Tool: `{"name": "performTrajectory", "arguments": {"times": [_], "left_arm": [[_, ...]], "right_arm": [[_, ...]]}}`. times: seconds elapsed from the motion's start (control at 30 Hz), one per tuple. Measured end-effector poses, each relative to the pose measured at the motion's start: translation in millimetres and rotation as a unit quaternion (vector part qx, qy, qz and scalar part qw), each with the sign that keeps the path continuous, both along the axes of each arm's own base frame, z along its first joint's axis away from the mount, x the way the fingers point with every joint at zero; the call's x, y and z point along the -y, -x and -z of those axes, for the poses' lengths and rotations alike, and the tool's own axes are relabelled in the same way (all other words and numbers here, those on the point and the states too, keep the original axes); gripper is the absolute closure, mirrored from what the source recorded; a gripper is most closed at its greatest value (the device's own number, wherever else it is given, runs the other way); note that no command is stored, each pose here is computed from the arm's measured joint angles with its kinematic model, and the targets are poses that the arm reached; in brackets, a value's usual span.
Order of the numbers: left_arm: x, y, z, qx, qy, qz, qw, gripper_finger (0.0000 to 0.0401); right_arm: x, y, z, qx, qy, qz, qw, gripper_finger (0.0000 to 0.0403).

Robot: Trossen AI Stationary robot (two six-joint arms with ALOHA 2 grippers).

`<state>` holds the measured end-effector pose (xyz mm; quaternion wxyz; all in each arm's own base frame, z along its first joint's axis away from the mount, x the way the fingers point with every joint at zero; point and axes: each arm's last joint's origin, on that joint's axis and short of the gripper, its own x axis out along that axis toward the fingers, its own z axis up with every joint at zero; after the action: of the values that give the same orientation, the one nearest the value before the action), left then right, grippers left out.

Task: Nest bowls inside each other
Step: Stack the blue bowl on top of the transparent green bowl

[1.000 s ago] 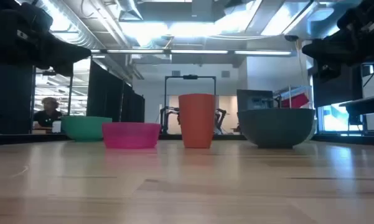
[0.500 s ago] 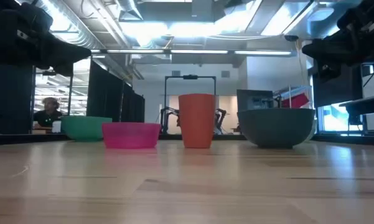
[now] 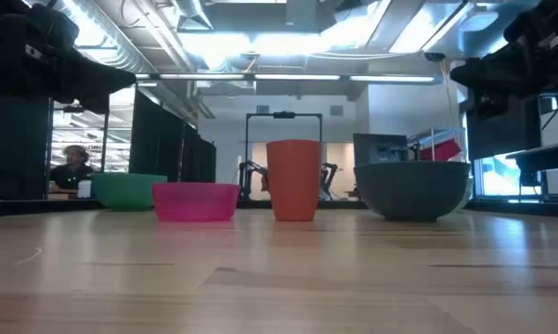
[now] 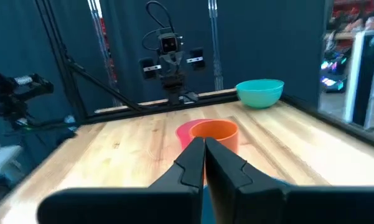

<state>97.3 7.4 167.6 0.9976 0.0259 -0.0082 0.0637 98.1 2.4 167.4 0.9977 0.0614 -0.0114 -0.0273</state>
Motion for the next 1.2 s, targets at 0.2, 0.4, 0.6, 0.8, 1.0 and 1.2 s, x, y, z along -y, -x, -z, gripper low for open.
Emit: {"name": "performTrajectory", "arguments": {"times": [0.2,0.4,0.6,0.8,1.0,1.2], "left_arm": [[0.0,0.0,0.0,0.0,0.0,0.0,1.0,0.0401],[-0.1,0.0,0.0,-0.001,-0.01,-0.002,1.0,0.0401],[-1.6,0.3,-4.6,0.031,0.052,-0.009,0.998,0.0401],[-3.5,1.2,-11.0,0.08,0.154,-0.011,0.985,0.0401],[-6.2,2.3,-15.2,0.118,0.251,-0.013,0.961,0.0401],[-8.0,2.4,-14.3,0.123,0.297,-0.018,0.947,0.0401]], "right_arm": [[0.0,0.0,0.0,0.0,0.0,0.0,1.0,0.0403],[0.0,0.0,-0.5,0.003,-0.003,0.0,1.0,0.0403],[0.0,0.2,-5.1,0.028,-0.028,-0.001,0.999,0.0403],[0.1,0.7,-9.7,0.053,-0.052,-0.003,0.997,0.0403],[5.2,2.1,-14.9,0.096,-0.141,0.075,0.982,0.0403],[12.8,3.6,-25.8,0.124,-0.234,0.158,0.951,0.0403]]}}
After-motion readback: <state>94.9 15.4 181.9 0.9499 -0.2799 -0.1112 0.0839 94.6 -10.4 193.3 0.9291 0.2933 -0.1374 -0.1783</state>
